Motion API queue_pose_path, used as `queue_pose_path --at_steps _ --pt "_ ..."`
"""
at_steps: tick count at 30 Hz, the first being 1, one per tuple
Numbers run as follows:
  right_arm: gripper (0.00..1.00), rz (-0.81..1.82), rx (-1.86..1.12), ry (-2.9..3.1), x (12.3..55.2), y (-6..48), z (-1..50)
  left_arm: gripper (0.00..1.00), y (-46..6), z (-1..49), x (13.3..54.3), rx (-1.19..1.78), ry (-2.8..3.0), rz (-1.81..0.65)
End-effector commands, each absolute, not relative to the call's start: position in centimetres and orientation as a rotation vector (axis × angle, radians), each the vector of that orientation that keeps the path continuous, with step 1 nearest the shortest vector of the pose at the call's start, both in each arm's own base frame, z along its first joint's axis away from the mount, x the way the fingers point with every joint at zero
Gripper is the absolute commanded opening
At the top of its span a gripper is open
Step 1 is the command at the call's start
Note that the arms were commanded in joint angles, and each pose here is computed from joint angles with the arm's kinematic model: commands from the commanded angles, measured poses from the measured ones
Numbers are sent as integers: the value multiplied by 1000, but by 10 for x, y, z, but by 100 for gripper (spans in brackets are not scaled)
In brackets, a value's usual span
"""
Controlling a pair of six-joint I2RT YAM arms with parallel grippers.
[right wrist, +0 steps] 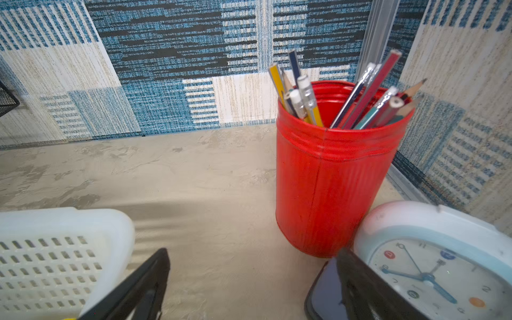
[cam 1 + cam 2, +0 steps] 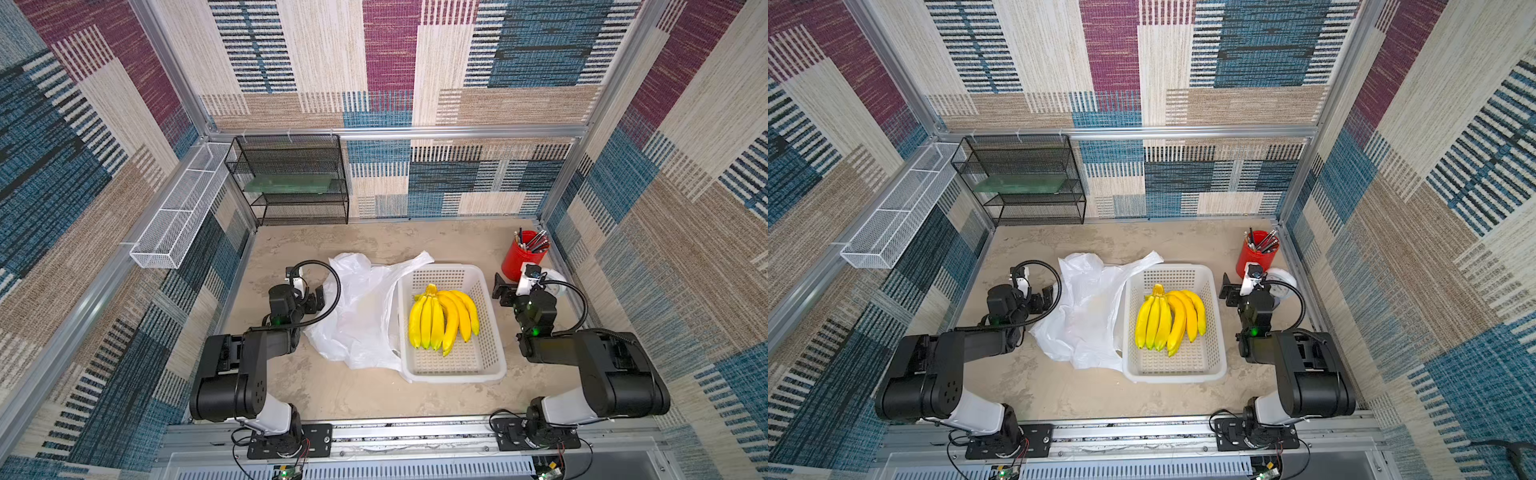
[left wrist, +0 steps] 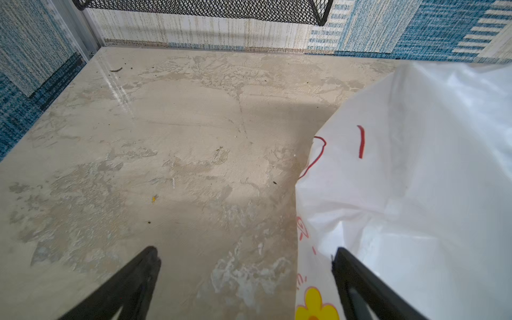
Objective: Place the banana into a plastic bag & tie a knot
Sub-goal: Pick up the plastic bag at the center of the board.
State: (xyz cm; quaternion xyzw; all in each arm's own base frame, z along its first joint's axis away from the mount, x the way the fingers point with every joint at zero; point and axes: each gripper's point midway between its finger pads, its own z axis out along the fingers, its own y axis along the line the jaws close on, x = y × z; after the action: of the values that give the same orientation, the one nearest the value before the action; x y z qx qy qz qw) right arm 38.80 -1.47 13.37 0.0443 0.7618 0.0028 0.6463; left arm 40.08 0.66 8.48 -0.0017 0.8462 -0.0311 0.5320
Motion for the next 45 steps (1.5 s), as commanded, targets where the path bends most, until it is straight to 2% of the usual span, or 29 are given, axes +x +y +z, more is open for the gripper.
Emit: queue_pose_path --at_steps 1,30,33,37,45 --pt "95 0 98 1724 389 -15 137 100 6 90 403 8 1998 -68" --pt "95 0 98 1724 389 -15 137 100 6 90 403 8 1998 -68" --pt "95 -11 111 1715 389 -17 146 100 15 101 401 -45 1976 -28" --pt "95 -56 197 1710 395 -29 180 100 43 143 386 -223 1956 92" --pt "95 -59 281 1364 380 -35 343 100 68 260 365 -358 1736 200"
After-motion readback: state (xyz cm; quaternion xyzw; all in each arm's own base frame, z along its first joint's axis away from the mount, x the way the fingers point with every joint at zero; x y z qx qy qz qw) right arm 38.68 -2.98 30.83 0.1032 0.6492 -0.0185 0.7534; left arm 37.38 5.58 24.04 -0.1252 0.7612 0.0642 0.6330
